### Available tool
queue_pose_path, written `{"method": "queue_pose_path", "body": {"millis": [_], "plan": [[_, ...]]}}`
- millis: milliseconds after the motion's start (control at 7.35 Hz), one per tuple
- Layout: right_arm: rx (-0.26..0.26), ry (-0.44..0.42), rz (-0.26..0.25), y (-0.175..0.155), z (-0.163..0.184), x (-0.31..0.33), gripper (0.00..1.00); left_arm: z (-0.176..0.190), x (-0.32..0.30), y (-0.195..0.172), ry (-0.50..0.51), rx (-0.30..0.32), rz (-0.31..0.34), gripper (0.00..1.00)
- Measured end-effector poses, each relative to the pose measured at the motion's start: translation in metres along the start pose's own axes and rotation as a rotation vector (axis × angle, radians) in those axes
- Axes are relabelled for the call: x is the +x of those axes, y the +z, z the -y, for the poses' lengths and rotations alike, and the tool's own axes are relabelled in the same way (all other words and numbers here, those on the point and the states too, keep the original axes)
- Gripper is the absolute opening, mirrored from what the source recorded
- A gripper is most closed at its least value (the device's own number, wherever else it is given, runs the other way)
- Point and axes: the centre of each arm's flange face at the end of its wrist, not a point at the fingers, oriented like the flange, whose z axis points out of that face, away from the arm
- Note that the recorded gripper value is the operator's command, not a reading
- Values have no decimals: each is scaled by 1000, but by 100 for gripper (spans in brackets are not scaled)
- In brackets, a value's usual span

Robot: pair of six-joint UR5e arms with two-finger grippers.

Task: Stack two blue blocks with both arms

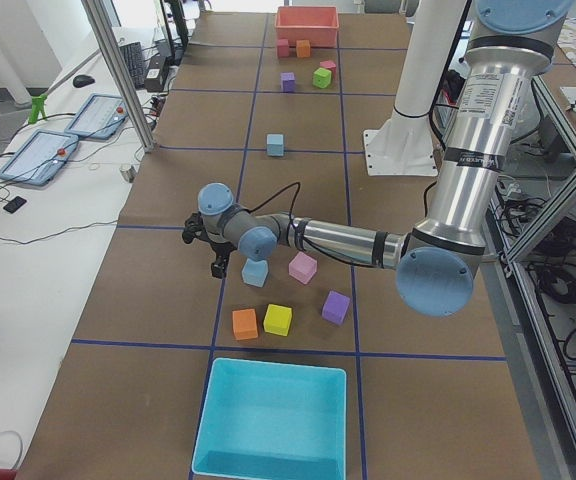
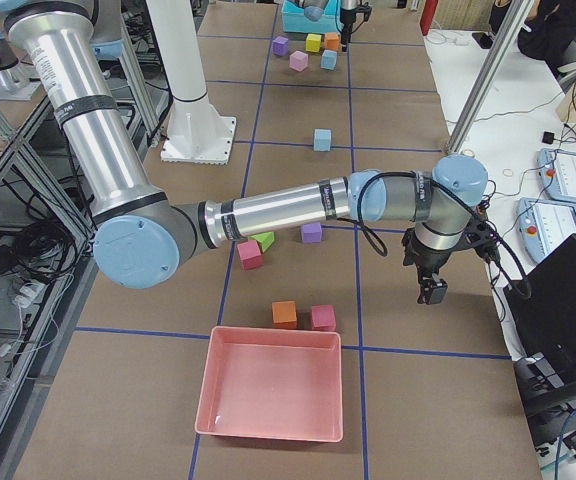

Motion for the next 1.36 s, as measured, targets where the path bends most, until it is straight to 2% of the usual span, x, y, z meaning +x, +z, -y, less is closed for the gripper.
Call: {"method": "queue_pose_path", "body": {"millis": [272,681,1361], "plan": [[0,-1,-1,7,-9,7,100,-17,-1,9,9,4,-10,98],[2,-1,-2,9,-12,9,100,-20,28,20,-5,-10,-30,98],[6,4,-3,8,-11,9,100,-28,35,37,5,-12,20,98]]}}
